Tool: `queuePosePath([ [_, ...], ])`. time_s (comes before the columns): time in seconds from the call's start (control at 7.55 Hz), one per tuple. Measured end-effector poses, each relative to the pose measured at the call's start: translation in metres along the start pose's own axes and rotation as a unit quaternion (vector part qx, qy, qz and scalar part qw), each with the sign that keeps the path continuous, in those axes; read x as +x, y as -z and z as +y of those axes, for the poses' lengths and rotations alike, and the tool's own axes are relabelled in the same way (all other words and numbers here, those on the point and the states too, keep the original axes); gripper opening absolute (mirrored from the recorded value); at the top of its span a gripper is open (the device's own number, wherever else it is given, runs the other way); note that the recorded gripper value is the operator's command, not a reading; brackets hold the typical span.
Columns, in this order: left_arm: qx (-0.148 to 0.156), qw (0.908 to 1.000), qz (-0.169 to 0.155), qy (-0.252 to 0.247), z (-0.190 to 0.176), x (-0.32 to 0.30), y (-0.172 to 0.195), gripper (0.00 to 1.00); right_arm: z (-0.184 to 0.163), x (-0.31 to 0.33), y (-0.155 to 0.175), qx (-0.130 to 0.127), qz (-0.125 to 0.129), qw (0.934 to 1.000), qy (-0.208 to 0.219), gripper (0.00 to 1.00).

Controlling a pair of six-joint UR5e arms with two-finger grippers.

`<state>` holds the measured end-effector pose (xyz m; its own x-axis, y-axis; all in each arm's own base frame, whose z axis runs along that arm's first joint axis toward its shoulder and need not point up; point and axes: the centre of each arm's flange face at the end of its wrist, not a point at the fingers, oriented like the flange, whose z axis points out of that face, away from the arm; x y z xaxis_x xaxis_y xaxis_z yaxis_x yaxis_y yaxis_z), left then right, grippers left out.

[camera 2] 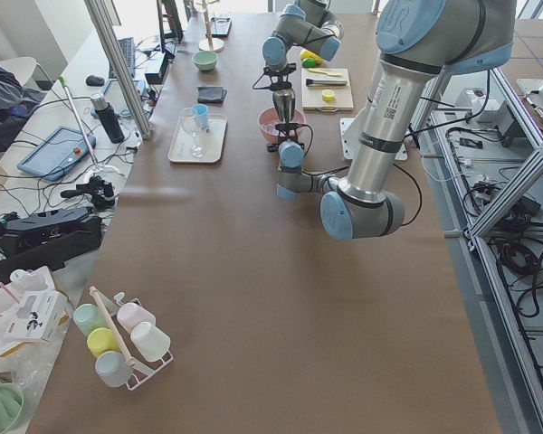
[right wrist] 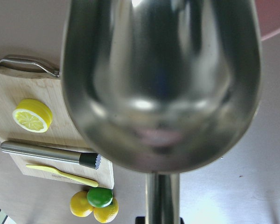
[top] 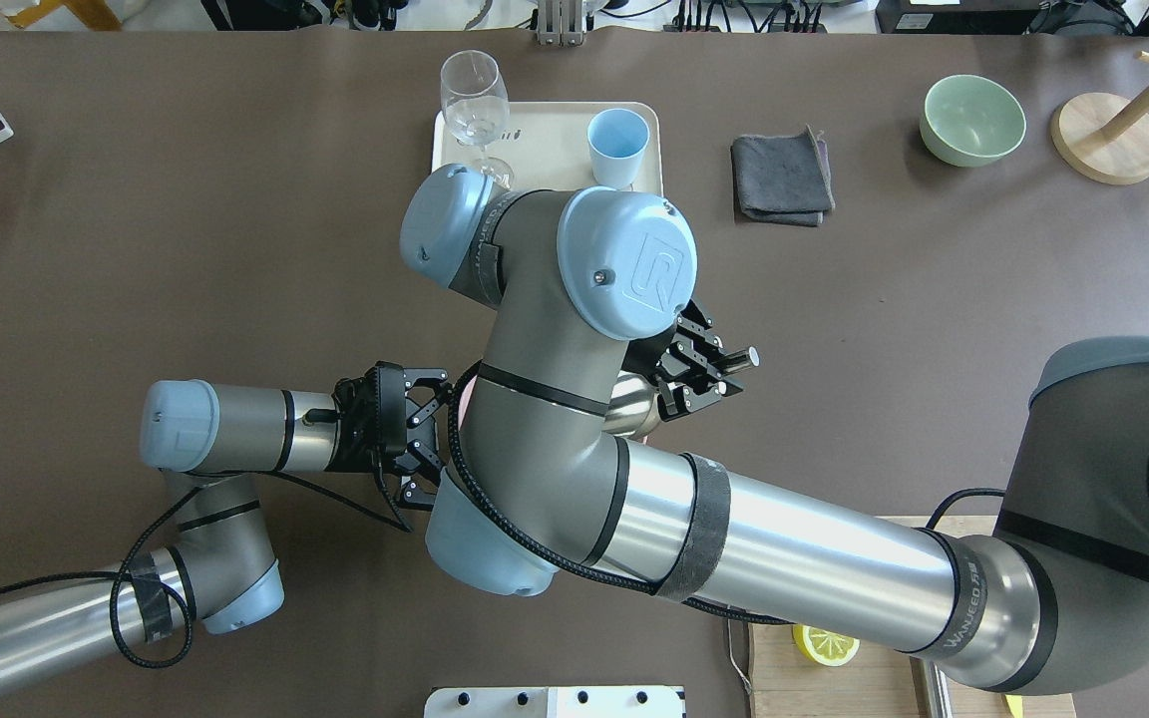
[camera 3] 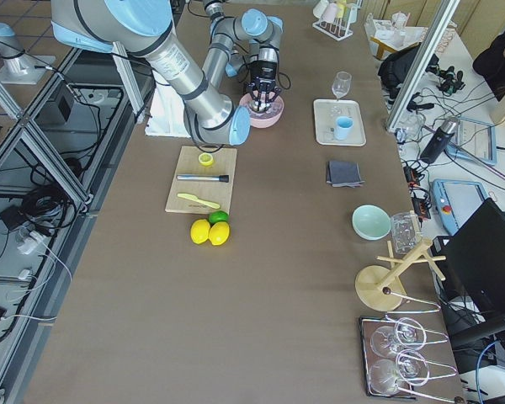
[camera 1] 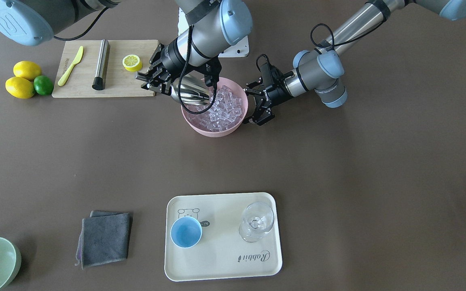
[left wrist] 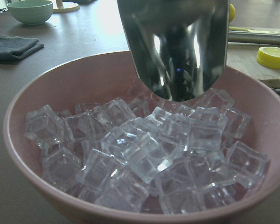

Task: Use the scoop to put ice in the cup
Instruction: 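Push the scoop down into the ice cubes with the right gripper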

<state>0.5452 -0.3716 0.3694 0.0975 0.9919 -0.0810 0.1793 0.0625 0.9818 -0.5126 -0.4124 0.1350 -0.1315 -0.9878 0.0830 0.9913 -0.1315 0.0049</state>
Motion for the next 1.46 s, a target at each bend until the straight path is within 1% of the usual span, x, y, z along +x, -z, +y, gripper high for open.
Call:
queuePosePath([
  [0.53,0.000,1.0000,0.000,0.000,0.000,0.000,0.000,0.98,0.007,0.004,-0.007,-0.030,0.002,0.9995,-0.003,0.00],
  [0.79,0.000,1.0000,0.000,0.000,0.000,0.000,0.000,0.98,0.001,0.011,-0.013,-0.049,-0.002,0.9988,-0.009,0.00],
  [1.06,0.000,1.0000,0.000,-0.001,0.000,0.000,0.000,0.98,-0.008,0.019,-0.009,-0.062,-0.006,0.9979,-0.019,0.00],
  [1.32,0.000,1.0000,0.003,0.000,0.000,0.001,0.000,0.98,-0.017,0.024,-0.002,-0.063,-0.008,0.9973,-0.037,0.00],
  [1.46,0.000,1.0000,0.004,-0.001,0.000,0.001,0.000,0.98,-0.024,0.027,-0.002,-0.059,-0.007,0.9971,-0.048,0.00],
])
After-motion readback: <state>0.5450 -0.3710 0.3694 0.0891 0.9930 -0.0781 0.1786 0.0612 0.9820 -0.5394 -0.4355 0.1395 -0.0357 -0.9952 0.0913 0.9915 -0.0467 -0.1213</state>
